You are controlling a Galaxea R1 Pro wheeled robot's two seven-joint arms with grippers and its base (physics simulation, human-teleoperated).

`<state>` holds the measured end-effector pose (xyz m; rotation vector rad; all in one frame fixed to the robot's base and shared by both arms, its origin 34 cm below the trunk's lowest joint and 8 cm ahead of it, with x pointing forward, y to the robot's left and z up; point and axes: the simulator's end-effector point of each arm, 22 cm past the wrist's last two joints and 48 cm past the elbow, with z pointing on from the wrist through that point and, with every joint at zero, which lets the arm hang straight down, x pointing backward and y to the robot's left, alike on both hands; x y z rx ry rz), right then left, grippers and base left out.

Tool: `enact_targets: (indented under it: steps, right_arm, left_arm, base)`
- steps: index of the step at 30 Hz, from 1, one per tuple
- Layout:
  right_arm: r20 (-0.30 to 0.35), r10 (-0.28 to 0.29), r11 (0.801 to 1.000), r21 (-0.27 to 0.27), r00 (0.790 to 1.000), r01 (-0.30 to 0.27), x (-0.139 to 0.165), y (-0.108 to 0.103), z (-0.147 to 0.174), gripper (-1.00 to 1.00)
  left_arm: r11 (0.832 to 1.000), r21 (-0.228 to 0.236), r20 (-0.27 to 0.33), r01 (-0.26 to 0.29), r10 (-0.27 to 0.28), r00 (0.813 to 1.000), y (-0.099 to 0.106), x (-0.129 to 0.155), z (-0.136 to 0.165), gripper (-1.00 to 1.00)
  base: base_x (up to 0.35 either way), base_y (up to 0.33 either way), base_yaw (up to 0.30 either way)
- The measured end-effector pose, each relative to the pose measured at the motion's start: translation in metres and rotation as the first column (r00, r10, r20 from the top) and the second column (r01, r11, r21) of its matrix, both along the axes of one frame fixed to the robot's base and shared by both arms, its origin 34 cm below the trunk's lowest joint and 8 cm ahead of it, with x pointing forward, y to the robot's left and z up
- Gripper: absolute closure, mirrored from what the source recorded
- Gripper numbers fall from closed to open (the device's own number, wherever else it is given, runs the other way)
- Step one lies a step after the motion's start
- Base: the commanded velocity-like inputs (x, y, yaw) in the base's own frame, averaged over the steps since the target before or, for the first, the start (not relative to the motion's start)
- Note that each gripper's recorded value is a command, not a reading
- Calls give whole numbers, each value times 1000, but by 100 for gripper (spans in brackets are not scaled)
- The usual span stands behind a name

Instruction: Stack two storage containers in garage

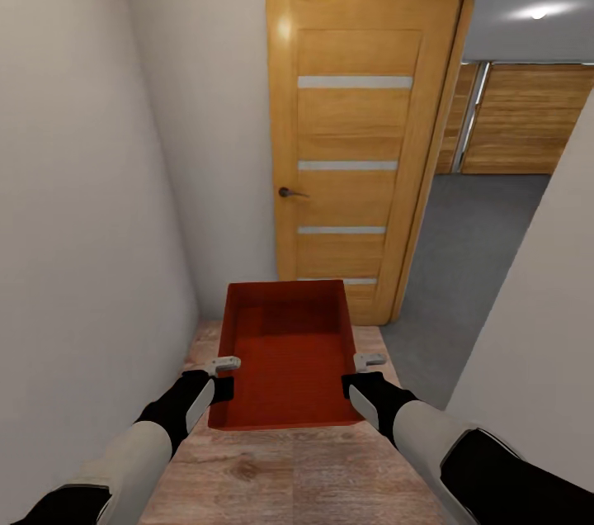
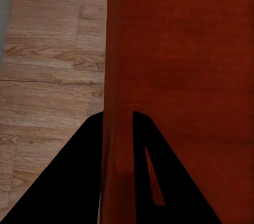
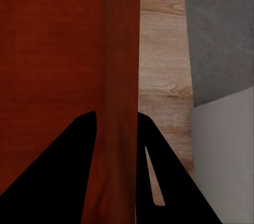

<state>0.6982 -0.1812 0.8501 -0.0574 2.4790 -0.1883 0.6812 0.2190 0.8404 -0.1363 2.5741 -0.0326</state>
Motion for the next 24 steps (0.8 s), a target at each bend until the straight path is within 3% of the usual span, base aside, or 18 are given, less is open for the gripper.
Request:
enact_targets:
  steps: [24]
  right_arm:
    - [1,0,1000,1,1000,0,1,0,0,100]
  left_arm:
    - [1000,0,1,0,0,1000,0,0,1,100]
  base:
    - [320,0,0]
